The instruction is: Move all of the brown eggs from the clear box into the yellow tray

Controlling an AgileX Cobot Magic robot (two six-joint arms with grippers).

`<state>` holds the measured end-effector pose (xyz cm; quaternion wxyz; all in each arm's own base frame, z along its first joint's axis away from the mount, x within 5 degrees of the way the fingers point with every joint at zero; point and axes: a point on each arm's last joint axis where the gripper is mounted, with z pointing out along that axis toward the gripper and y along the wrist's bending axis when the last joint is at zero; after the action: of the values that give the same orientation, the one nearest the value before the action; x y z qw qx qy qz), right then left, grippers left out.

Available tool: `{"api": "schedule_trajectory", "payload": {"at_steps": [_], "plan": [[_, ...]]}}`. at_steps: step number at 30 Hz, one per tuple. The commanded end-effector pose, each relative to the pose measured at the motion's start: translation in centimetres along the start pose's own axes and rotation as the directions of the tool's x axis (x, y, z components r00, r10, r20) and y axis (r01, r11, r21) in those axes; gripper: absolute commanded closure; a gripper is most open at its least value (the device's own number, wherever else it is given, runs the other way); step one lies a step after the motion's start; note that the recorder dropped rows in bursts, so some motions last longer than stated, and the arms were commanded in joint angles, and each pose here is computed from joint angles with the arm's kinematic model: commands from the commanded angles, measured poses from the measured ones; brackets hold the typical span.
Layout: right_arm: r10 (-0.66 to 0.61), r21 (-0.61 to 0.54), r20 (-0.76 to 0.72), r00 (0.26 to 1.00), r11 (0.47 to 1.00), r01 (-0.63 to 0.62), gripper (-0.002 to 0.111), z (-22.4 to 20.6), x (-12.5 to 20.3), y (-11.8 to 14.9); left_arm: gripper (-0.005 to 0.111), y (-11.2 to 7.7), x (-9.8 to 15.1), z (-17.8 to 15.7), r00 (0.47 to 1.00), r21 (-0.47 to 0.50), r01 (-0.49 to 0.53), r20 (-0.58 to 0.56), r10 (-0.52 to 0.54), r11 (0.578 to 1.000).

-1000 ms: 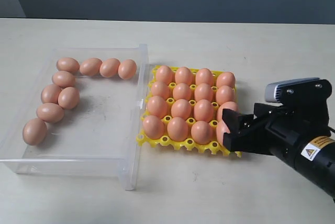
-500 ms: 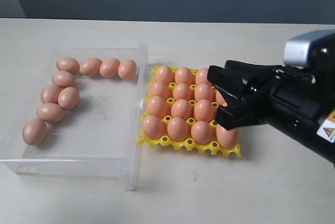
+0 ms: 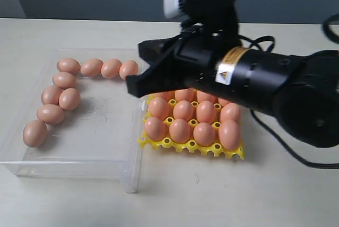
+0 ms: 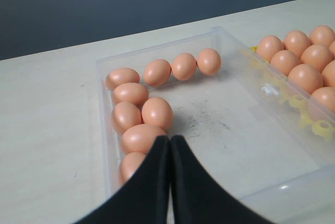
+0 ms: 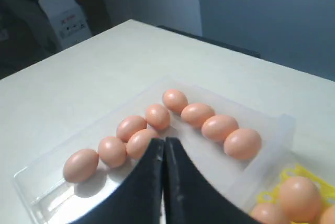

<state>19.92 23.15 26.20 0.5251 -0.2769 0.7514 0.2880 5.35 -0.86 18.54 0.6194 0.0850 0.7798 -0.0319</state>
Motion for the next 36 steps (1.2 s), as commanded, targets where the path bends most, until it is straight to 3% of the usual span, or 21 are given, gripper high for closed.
{"api": "schedule_trajectory", "payload": {"at_steps": [1,5,9,16,21,26,33,36], "plan": [[-0.045,-0.089,0.047,0.998,0.995,0.049,0.109,2.2,-0.1,2.6,0.106,0.0,0.0,0.0,1.0,0.001,0.002,0.011,-0.002,1.0],[-0.071,-0.145,0.075,0.995,0.986,0.081,0.109,2.7,-0.9,4.7,0.106,0.0,0.0,0.0,1.0,0.001,0.002,0.011,-0.002,1.0],[-0.123,-0.133,0.057,0.991,0.983,0.13,0.109,2.2,-1.5,4.9,0.106,0.0,0.0,0.0,1.0,0.001,0.002,0.011,-0.002,1.0],[-0.172,-0.002,-0.085,0.981,0.985,0.172,0.109,0.4,-2.3,0.8,0.106,0.0,0.0,0.0,1.0,0.001,0.002,0.011,-0.002,1.0],[-0.089,0.1,-0.173,0.981,0.989,0.107,0.109,-2.4,-2.4,-3.3,0.106,0.0,0.0,0.0,1.0,0.001,0.002,0.011,-0.002,1.0],[0.032,0.245,-0.244,0.969,0.969,0.03,0.109,-5.9,-0.1,-7.4,0.106,0.0,0.0,0.0,1.0,0.001,0.002,0.011,-0.002,1.0],[0.208,0.385,-0.278,0.938,0.919,-0.089,0.109,-7.3,5.4,-9.7,0.106,0.0,0.0,0.0,1.0,0.001,0.002,0.011,-0.002,1.0],[0.213,0.413,-0.287,0.934,0.907,-0.08,0.109,-6.9,6.8,-10.3,0.106,0.0,0.0,0.0,1.0,0.001,0.002,0.011,-0.002,1.0]]}}
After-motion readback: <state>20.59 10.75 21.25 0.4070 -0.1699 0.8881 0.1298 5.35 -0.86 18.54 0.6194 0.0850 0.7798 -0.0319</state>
